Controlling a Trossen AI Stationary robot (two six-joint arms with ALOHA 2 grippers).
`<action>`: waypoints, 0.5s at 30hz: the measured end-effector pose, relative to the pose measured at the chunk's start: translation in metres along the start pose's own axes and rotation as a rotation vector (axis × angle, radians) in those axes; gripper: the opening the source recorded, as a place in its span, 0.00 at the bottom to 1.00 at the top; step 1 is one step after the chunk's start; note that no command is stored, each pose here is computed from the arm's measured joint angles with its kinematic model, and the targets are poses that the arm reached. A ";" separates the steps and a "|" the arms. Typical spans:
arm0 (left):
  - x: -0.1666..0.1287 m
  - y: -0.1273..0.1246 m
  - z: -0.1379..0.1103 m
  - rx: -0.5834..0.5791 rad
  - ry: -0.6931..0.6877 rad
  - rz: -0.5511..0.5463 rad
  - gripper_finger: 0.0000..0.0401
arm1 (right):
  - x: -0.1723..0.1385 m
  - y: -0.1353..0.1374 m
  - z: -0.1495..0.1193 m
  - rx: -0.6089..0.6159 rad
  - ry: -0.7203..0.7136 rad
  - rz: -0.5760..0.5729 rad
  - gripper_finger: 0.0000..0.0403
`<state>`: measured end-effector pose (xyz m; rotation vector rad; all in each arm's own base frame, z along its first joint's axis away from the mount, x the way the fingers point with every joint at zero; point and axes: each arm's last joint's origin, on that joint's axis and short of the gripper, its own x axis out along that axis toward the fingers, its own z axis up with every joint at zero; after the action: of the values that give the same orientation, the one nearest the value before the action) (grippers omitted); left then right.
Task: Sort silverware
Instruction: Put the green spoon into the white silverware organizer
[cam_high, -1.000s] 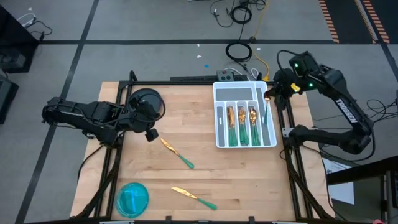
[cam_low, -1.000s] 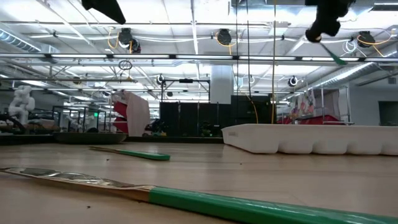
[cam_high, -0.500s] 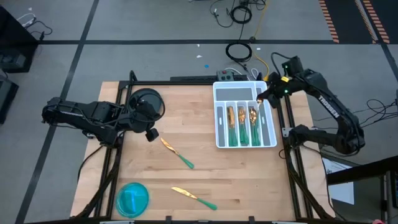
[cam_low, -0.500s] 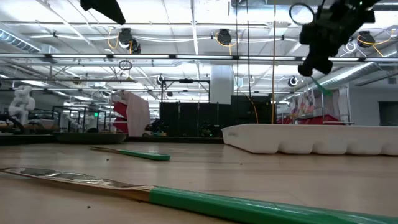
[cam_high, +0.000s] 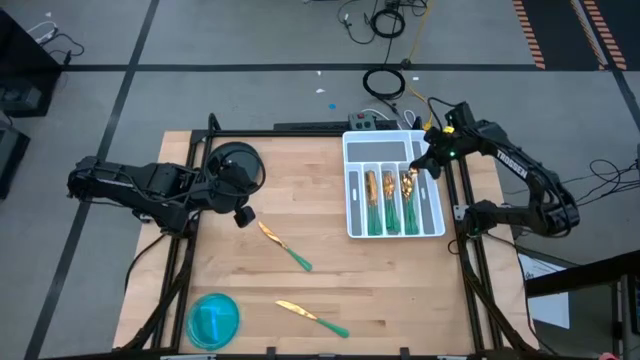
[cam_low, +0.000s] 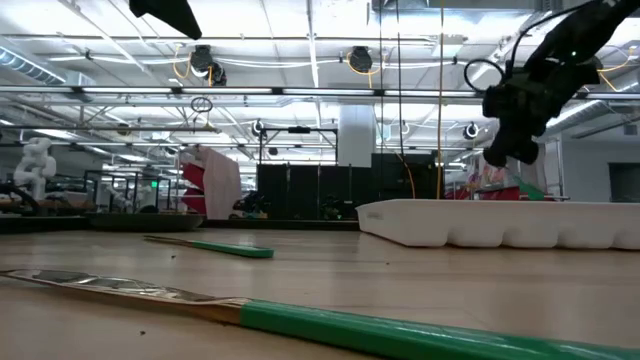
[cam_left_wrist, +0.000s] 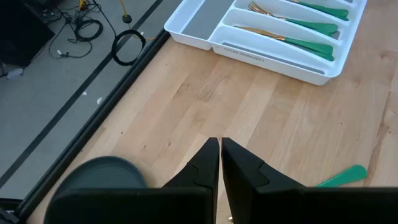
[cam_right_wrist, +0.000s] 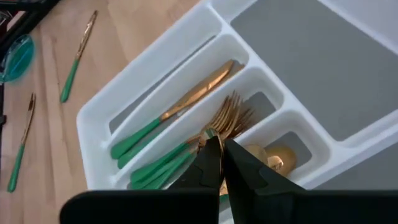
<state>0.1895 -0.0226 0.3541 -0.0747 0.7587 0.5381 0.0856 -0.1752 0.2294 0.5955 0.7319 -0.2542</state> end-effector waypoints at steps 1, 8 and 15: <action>0.000 0.000 0.000 0.000 0.000 0.000 0.07 | 0.002 -0.003 -0.001 0.006 0.006 0.001 0.00; 0.000 0.000 0.000 0.000 0.000 0.000 0.07 | 0.020 -0.021 -0.007 0.054 0.040 0.013 0.00; 0.000 0.000 0.000 0.000 0.000 0.000 0.07 | 0.037 -0.037 -0.010 0.104 0.087 0.031 0.00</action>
<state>0.1895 -0.0226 0.3541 -0.0749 0.7586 0.5382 0.0910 -0.1995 0.1823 0.7193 0.7966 -0.2394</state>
